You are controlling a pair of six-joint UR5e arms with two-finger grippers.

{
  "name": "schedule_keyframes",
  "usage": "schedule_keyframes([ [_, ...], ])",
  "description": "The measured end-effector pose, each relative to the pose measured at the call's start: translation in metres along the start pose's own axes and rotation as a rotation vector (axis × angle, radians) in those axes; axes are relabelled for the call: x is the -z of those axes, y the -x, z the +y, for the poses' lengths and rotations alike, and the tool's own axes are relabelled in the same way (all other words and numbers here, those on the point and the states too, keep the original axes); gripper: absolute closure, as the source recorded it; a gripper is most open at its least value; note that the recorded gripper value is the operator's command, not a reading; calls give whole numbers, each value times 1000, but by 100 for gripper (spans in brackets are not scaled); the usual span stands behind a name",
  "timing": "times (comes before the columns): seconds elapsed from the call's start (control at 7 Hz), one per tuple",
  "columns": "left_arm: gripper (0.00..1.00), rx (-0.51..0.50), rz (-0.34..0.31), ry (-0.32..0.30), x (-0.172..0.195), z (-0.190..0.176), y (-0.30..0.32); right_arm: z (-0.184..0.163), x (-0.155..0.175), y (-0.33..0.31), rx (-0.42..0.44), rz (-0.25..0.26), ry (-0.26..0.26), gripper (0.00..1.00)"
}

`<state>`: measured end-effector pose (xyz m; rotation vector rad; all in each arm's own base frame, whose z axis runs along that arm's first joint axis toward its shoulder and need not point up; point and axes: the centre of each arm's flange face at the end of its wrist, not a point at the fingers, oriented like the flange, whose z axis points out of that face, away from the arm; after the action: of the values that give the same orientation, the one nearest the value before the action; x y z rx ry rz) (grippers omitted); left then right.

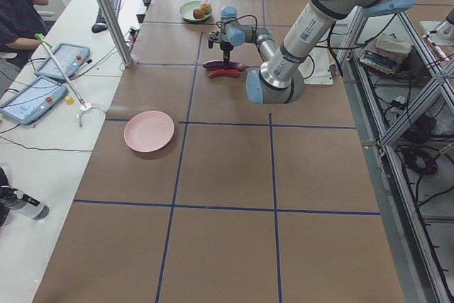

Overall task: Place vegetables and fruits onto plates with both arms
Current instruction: 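Move the left gripper to the purple eggplant and grasp it, then carry the eggplant to the pink plate and release it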

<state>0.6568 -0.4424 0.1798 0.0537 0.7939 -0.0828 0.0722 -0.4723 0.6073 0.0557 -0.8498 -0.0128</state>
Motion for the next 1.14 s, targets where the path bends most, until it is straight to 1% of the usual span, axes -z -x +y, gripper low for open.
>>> schedule_keyframes([
  [0.29,100,6,35,-22,13,-16,2,-1,0,0,1,0,-1,0],
  [0.43,100,18,49,-39,23,-30,7,-1,1,1,1,0,-1,0],
  [0.57,100,46,62,-47,38,-58,20,-1,0,0,1,0,-1,0],
  [0.71,100,90,70,-47,57,-101,50,-1,0,0,0,0,-1,0],
  [0.86,100,109,53,-60,71,-151,96,-1,0,0,0,0,0,0],
  [1.0,100,93,3,-71,74,-209,155,-1,0,0,0,0,0,0],
  [1.14,100,66,-59,-58,69,-263,217,0,0,0,-1,0,1,0],
])
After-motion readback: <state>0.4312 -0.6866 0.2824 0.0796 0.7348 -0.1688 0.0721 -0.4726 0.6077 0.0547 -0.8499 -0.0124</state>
